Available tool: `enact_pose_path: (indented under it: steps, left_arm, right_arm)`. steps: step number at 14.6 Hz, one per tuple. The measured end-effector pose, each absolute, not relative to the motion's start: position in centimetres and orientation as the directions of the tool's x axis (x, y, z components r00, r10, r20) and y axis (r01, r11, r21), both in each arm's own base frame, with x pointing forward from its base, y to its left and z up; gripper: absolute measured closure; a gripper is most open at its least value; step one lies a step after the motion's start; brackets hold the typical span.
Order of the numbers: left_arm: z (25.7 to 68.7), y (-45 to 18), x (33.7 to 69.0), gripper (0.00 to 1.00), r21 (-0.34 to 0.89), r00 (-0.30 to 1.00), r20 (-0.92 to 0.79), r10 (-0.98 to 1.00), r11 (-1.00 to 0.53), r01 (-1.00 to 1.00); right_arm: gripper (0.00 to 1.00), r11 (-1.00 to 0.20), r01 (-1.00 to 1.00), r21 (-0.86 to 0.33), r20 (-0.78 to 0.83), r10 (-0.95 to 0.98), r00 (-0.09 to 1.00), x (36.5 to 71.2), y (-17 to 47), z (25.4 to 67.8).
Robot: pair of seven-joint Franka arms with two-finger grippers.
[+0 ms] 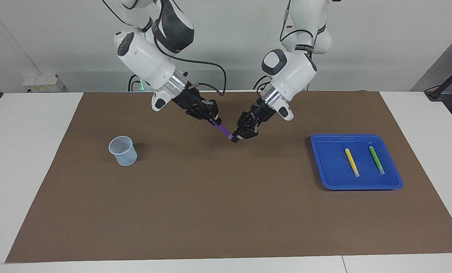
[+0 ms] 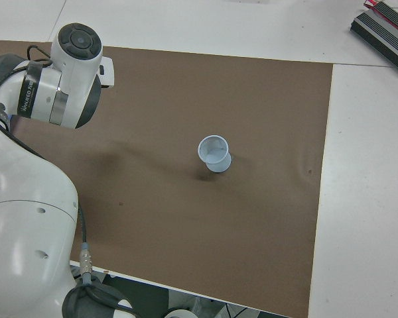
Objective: Transfer and insert pens with both arms
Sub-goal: 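Close the right gripper on the purple pen tip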
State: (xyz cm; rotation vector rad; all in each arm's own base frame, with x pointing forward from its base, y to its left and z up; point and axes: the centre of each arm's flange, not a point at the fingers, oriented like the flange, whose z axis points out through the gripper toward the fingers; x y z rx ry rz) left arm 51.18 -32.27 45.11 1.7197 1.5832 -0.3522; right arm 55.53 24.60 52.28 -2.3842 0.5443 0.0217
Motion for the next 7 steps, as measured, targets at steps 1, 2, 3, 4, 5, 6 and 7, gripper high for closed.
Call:
enact_pose_path:
  steps: [1, 2, 3, 4, 5, 6, 7]
  left_arm:
    - [45.11, -32.27, 51.17, 0.83, 0.339, 0.194, -0.656, 0.730, 0.056, 0.939]
    - [45.11, -32.27, 51.17, 0.83, 0.339, 0.194, -0.656, 0.730, 0.056, 0.939]
    - [45.11, -32.27, 51.17, 0.83, 0.339, 0.193, -0.656, 0.730, 0.056, 0.939]
    - [45.11, -32.27, 51.17, 0.83, 0.339, 0.193, -0.656, 0.730, 0.056, 0.939]
    - [45.11, -32.27, 51.17, 0.83, 0.339, 0.193, -0.656, 0.730, 0.056, 0.939]
    - [45.11, -32.27, 51.17, 0.83, 0.339, 0.193, -0.656, 0.730, 0.056, 0.939]
    - [45.11, -32.27, 51.17, 0.83, 0.339, 0.193, -0.656, 0.730, 0.056, 0.939]
  right_arm:
    - [0.81, -0.680, -0.389, -0.622, -0.158, -0.378, 0.912, 55.53, 24.60, 52.28]
    - [0.81, -0.680, -0.389, -0.622, -0.158, -0.378, 0.912, 55.54, 24.60, 52.28]
    - [0.81, -0.680, -0.389, -0.622, -0.158, -0.378, 0.912, 55.54, 24.60, 52.28]
    - [0.81, -0.680, -0.389, -0.622, -0.158, -0.378, 0.912, 55.54, 24.59, 52.28]
    - [0.81, -0.680, -0.389, -0.622, -0.158, -0.378, 0.912, 55.54, 24.59, 52.28]
    - [0.81, -0.680, -0.389, -0.622, -0.158, -0.378, 0.912, 55.54, 24.59, 52.28]
    - [0.81, -0.680, -0.389, -0.622, -0.158, -0.378, 0.912, 55.54, 24.59, 52.28]
